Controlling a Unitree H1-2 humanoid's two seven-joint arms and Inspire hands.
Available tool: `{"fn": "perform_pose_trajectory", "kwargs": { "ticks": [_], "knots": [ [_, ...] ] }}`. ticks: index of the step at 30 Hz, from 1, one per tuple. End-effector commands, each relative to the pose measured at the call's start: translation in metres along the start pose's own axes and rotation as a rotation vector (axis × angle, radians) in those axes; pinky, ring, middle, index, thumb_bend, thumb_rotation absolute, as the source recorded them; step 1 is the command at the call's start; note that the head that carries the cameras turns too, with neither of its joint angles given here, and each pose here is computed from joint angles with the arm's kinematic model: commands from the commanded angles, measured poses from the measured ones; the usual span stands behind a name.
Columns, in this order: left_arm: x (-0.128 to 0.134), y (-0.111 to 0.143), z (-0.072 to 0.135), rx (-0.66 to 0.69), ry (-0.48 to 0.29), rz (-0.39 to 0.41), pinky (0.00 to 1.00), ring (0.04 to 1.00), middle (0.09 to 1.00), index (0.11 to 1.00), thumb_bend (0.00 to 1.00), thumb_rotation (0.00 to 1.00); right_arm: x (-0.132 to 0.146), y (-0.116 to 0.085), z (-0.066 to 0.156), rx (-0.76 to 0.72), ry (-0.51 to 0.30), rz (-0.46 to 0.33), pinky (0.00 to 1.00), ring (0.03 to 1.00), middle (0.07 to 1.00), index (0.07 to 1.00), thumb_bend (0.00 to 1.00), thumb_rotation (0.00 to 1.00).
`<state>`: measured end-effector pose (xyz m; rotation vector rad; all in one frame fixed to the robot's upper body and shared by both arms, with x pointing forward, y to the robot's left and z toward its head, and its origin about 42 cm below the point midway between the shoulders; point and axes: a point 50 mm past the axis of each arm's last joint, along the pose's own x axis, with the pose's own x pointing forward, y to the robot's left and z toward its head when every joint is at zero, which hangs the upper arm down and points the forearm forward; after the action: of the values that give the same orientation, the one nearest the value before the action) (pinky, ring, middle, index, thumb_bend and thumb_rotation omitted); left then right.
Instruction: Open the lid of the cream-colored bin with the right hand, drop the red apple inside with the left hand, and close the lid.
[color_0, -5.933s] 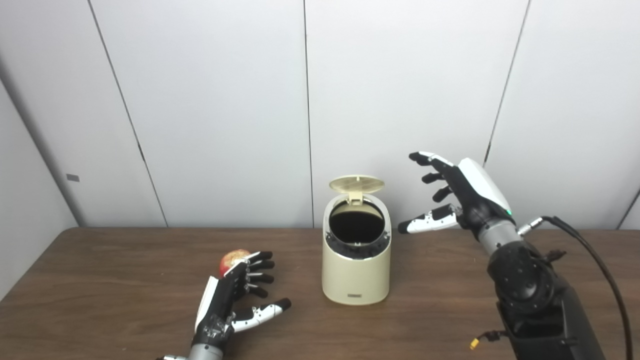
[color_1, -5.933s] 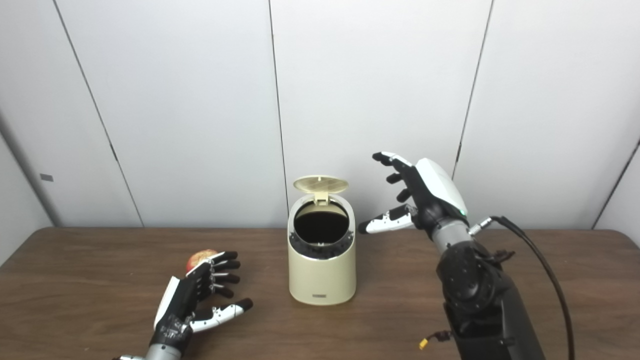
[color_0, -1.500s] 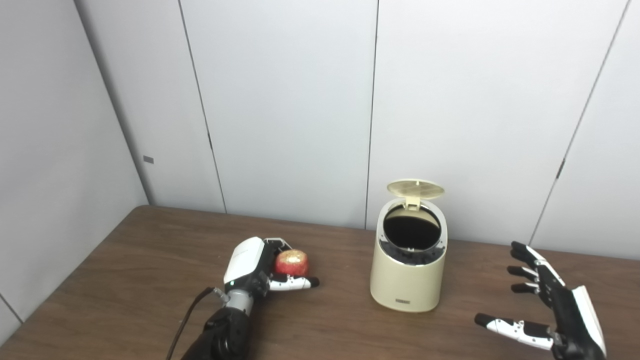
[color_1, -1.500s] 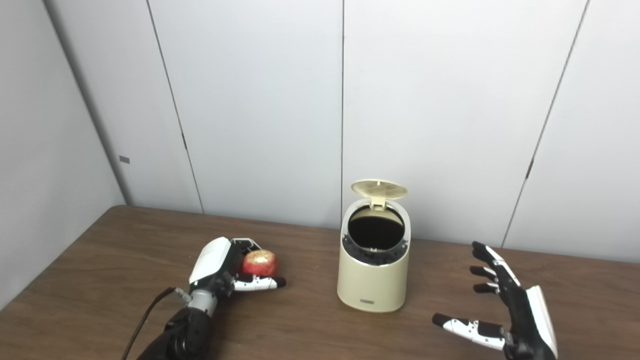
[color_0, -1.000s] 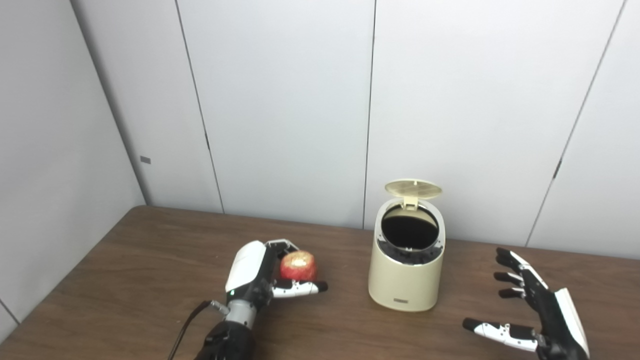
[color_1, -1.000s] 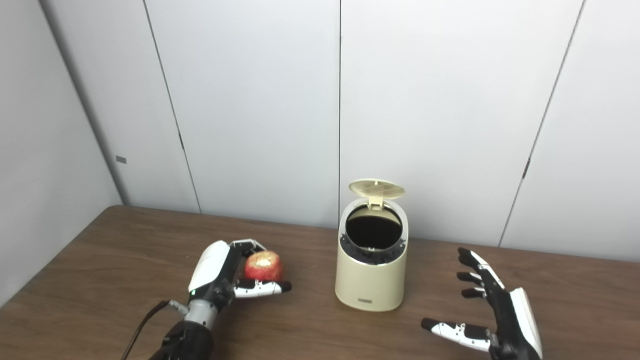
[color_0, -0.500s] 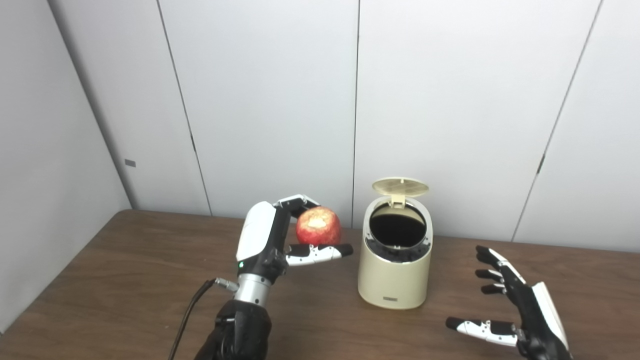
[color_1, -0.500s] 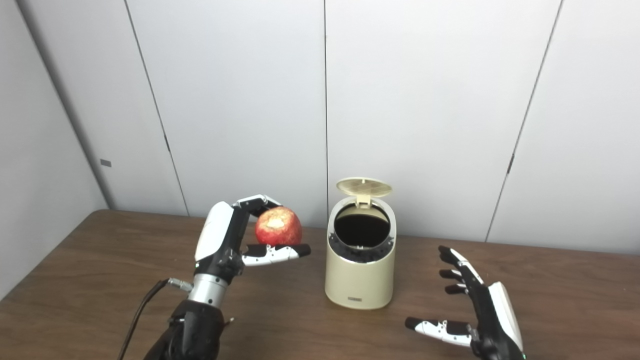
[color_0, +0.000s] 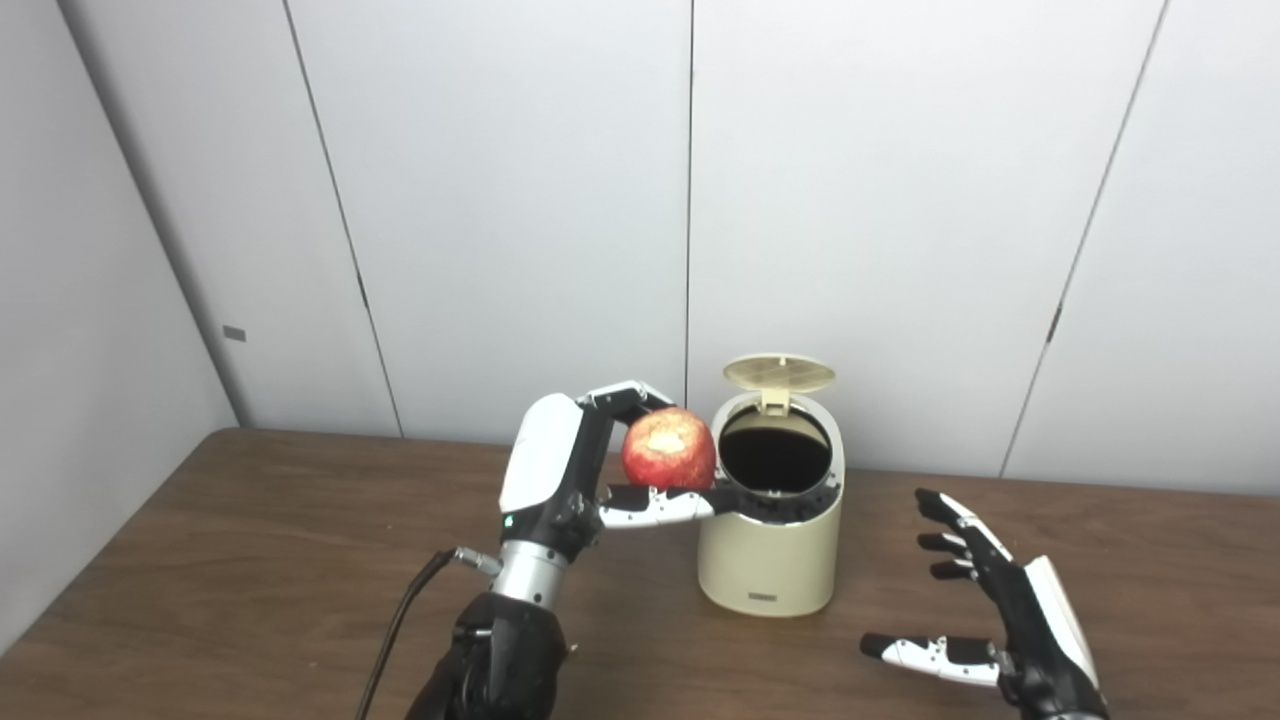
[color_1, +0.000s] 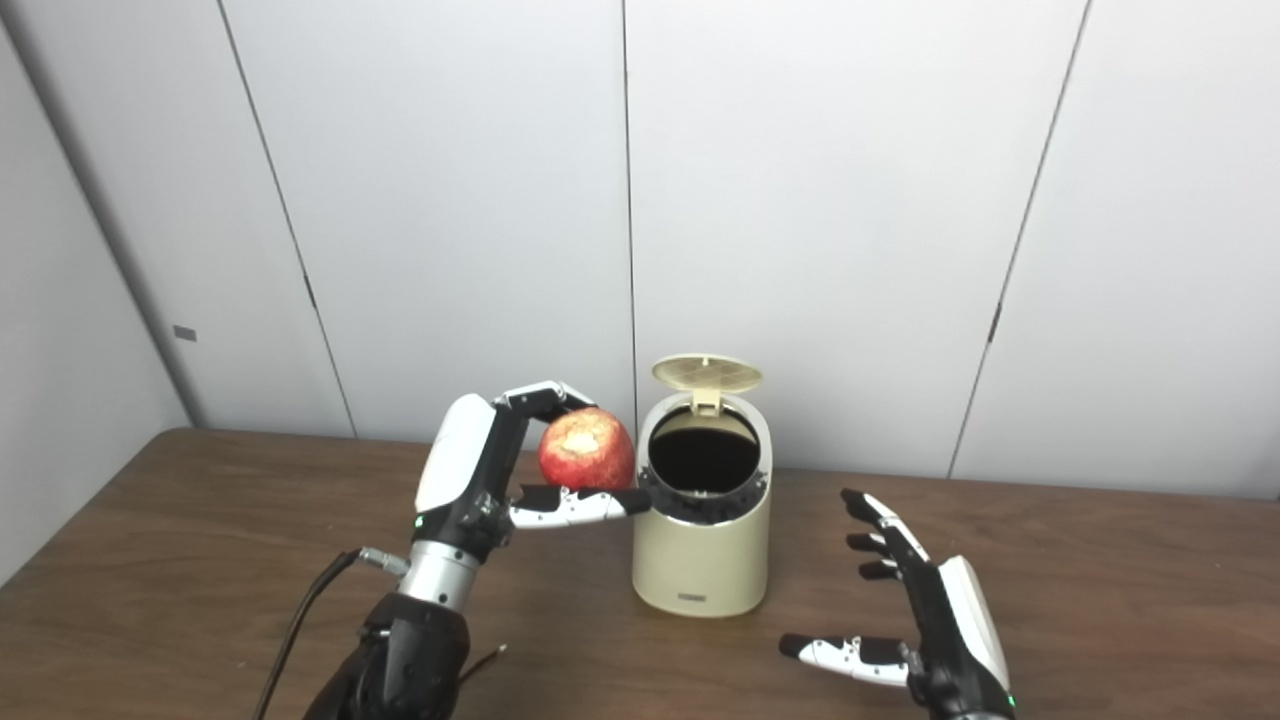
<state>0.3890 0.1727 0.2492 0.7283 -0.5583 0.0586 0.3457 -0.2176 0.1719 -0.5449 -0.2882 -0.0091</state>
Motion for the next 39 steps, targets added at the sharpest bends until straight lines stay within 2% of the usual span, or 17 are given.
{"fn": "perform_pose_trajectory", "kwargs": {
  "ticks": [1, 9, 13, 21, 27, 31, 33, 36, 39],
  "knots": [
    [0.02, 0.004, 0.017, -0.006, -0.081, 0.054, 0.73, 0.554, 0.483, 0.484, 0.53, 0.0, 0.01, -0.005, 0.018, 0.008, -0.079, -0.039, 0.68, 0.782, 0.862, 0.855, 0.76, 0.09],
    [0.035, -0.013, 0.015, -0.002, -0.084, 0.036, 0.84, 0.622, 0.51, 0.462, 0.52, 0.0, 0.01, -0.001, 0.018, 0.013, -0.073, -0.042, 0.69, 0.793, 0.865, 0.86, 0.76, 0.14],
    [0.04, -0.019, 0.013, -0.01, -0.085, 0.036, 0.88, 0.65, 0.501, 0.468, 0.52, 0.0, 0.01, 0.002, 0.019, 0.027, -0.074, -0.042, 0.7, 0.796, 0.864, 0.858, 0.76, 0.13],
    [0.047, -0.028, 0.009, -0.027, -0.073, 0.036, 0.91, 0.667, 0.498, 0.47, 0.52, 0.0, 0.009, 0.003, 0.02, 0.029, -0.076, -0.047, 0.69, 0.795, 0.867, 0.858, 0.76, 0.12],
    [0.05, -0.037, 0.008, -0.04, -0.059, 0.025, 0.84, 0.65, 0.505, 0.467, 0.52, 0.0, 0.01, 0.006, 0.02, 0.027, -0.077, -0.05, 0.69, 0.792, 0.861, 0.855, 0.76, 0.12],
    [0.053, -0.042, 0.01, -0.047, -0.048, 0.02, 0.66, 0.601, 0.512, 0.463, 0.52, 0.0, 0.01, 0.007, 0.021, 0.032, -0.082, -0.05, 0.69, 0.79, 0.861, 0.853, 0.76, 0.11],
    [0.054, -0.045, 0.011, -0.056, -0.045, 0.017, 0.61, 0.576, 0.51, 0.465, 0.52, 0.0, 0.01, 0.008, 0.021, 0.033, -0.084, -0.052, 0.69, 0.79, 0.862, 0.853, 0.76, 0.1],
    [0.055, -0.048, 0.013, -0.072, -0.045, 0.014, 0.58, 0.559, 0.505, 0.469, 0.52, 0.0, 0.01, 0.009, 0.023, 0.032, -0.08, -0.057, 0.68, 0.787, 0.858, 0.849, 0.77, 0.09],
    [0.056, -0.051, 0.015, -0.083, -0.048, 0.014, 0.59, 0.57, 0.505, 0.469, 0.52, 0.0, 0.01, 0.011, 0.024, 0.036, -0.081, -0.065, 0.67, 0.777, 0.852, 0.842, 0.77, 0.07]
  ]
}}
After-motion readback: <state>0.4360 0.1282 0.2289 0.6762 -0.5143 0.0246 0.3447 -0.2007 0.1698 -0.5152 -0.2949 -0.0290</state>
